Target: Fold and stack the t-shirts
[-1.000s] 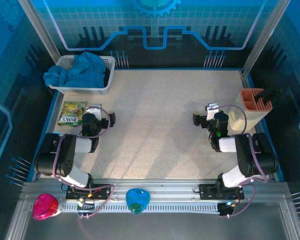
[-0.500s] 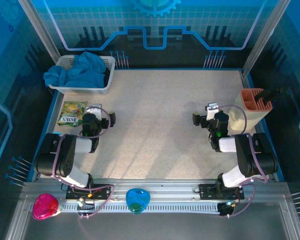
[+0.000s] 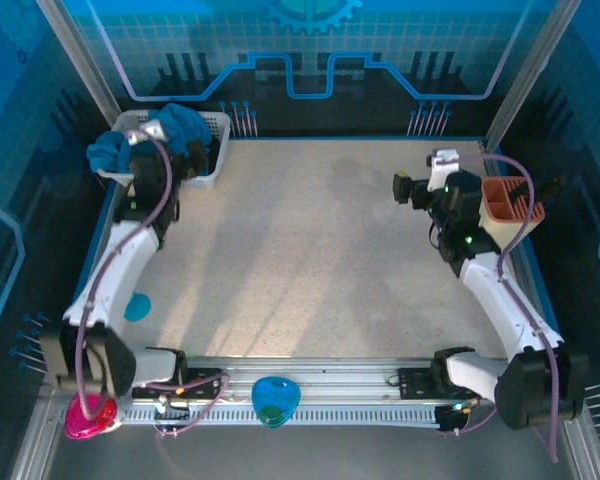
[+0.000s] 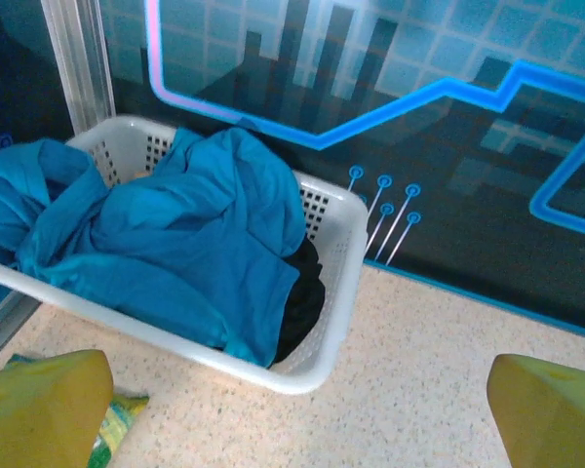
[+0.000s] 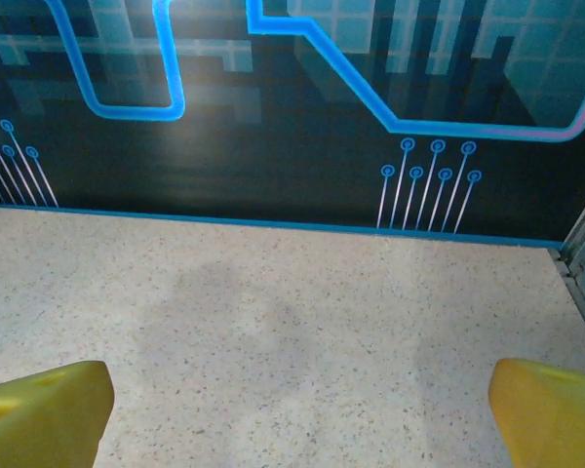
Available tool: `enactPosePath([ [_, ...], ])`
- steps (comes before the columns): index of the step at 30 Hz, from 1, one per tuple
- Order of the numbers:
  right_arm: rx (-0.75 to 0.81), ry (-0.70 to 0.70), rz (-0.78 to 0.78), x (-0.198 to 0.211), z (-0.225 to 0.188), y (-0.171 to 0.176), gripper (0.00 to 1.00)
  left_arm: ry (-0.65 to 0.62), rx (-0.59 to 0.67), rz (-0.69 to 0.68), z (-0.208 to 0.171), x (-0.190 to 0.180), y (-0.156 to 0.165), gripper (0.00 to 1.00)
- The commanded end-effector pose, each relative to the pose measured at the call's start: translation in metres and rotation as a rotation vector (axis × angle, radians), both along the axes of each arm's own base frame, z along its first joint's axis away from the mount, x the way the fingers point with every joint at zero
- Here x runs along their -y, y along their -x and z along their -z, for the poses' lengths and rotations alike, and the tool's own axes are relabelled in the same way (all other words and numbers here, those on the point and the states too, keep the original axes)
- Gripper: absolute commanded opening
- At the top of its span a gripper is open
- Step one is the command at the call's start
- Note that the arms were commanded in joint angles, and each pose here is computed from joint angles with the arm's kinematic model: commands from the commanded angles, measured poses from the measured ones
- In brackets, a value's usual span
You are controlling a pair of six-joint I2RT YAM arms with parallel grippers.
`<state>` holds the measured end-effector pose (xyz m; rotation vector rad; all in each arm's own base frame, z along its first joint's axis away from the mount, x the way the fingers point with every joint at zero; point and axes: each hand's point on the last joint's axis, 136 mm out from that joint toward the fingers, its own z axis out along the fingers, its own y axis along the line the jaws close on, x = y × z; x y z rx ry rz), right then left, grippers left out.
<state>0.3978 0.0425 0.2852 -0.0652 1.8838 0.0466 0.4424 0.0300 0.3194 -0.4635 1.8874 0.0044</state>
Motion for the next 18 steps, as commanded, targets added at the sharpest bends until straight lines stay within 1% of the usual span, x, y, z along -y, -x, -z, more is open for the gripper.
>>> enactPosePath([
  [1,-0.316,-0.004,-0.044,-0.015,0.055,0.026,1.0,0.044,-0.35,-0.093,0.069,-0.021,-0.01,0.99],
  [3,-0.312,-0.012,-0.073,-0.023,0.051,0.028,1.0,0.071,-0.376,-0.114,0.073,-0.035,-0.04,0.91],
  [5,-0.318,-0.033,-0.1,-0.029,0.05,0.032,1.0,0.114,-0.397,-0.136,0.083,-0.05,-0.067,0.86],
  [8,-0.335,-0.041,-0.122,-0.034,0.057,0.038,1.0,0.162,-0.415,-0.153,0.103,-0.069,-0.098,0.83],
  [10,-0.348,-0.041,-0.127,-0.035,0.063,0.042,1.0,0.183,-0.436,-0.156,0.119,-0.078,-0.112,0.8],
  [13,-0.376,-0.05,-0.139,-0.038,0.074,0.047,1.0,0.192,-0.474,-0.16,0.144,-0.088,-0.128,0.79],
  [16,-0.394,-0.055,-0.145,-0.04,0.081,0.051,1.0,0.198,-0.519,-0.163,0.168,-0.092,-0.136,0.78],
  [18,-0.405,-0.056,-0.142,-0.039,0.086,0.053,1.0,0.2,-0.533,-0.16,0.177,-0.093,-0.14,0.78],
])
